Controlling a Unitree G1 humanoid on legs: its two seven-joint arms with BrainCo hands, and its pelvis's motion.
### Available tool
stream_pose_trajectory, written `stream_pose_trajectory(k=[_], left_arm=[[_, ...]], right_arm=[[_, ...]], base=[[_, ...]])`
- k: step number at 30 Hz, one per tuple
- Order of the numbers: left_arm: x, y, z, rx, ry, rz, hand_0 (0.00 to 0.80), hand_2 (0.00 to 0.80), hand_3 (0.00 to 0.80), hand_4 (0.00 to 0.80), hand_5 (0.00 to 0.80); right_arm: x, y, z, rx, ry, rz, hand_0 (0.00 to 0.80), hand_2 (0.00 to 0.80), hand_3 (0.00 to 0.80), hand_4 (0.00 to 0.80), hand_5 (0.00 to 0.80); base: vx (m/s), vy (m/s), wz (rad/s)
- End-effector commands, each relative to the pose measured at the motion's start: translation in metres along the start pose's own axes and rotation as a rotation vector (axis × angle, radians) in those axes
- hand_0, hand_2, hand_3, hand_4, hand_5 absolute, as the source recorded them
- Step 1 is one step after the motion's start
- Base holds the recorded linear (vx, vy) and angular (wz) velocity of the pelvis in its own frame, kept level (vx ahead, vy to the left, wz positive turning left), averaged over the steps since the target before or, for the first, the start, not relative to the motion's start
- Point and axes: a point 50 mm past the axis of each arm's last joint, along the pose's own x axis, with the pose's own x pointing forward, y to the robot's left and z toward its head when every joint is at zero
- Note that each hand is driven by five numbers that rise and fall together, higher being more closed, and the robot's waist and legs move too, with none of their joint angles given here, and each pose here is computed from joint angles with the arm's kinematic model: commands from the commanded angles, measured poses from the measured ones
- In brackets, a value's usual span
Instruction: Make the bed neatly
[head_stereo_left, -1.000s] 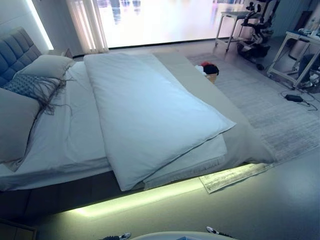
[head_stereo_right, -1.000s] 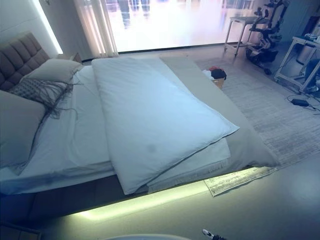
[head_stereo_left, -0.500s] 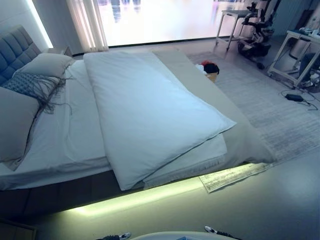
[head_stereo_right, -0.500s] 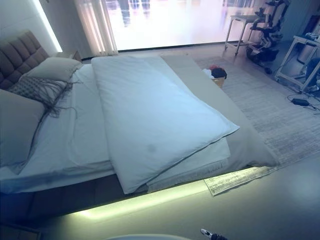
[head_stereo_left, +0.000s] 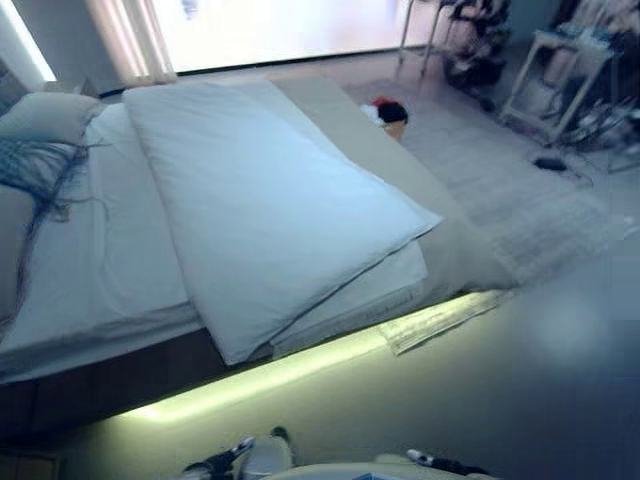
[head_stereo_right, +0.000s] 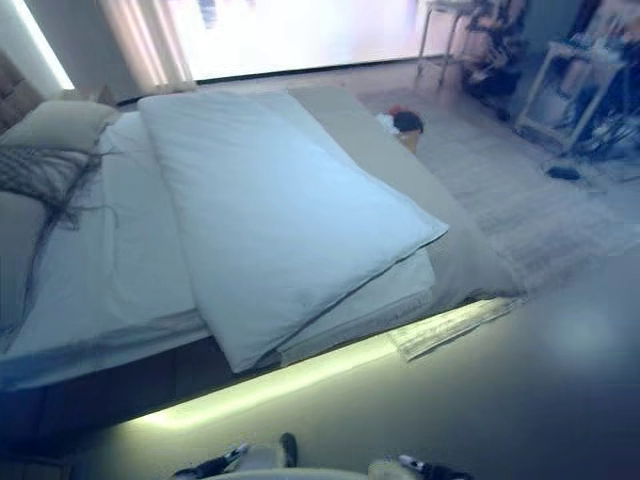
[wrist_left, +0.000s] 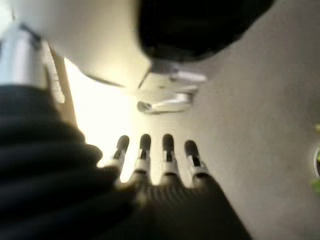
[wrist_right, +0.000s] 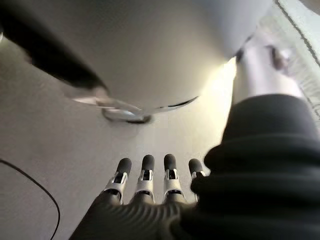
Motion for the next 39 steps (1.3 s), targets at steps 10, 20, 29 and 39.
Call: stream_pose_trajectory(k=[10, 20, 29, 39], left_arm=[[0.002, -0.017, 0.011, 0.014, -0.015, -0.027, 0.000, 0.000, 0.000, 0.000, 0.000], [0.001, -0.007, 0.005, 0.009, 0.030, -0.020, 0.000, 0.000, 0.000, 0.000, 0.000], [-0.001, 0.001, 0.031, 0.023, -0.007, 0.023, 0.000, 0.000, 0.000, 0.000, 0.000], [0.001, -0.018, 0.031, 0.050, -0.076, -0.007, 0.000, 0.000, 0.000, 0.000, 0.000]], right_arm=[[0.001, 0.016, 0.025, -0.018, -0.087, 0.075, 0.000, 0.000, 0.000, 0.000, 0.000], [0.000, 0.006, 0.016, -0.004, -0.051, 0.004, 0.000, 0.000, 0.000, 0.000, 0.000], [0.001, 0.007, 0.013, -0.009, -0.048, 0.038, 0.000, 0.000, 0.000, 0.000, 0.000], [0.000, 0.017, 0.037, -0.031, -0.110, 0.038, 0.000, 0.000, 0.000, 0.000, 0.000]], base=[[0.149, 0.114, 0.15], [0.175, 0.162, -0.01], [0.100, 0.010, 0.17], [0.036, -0.102, 0.24]])
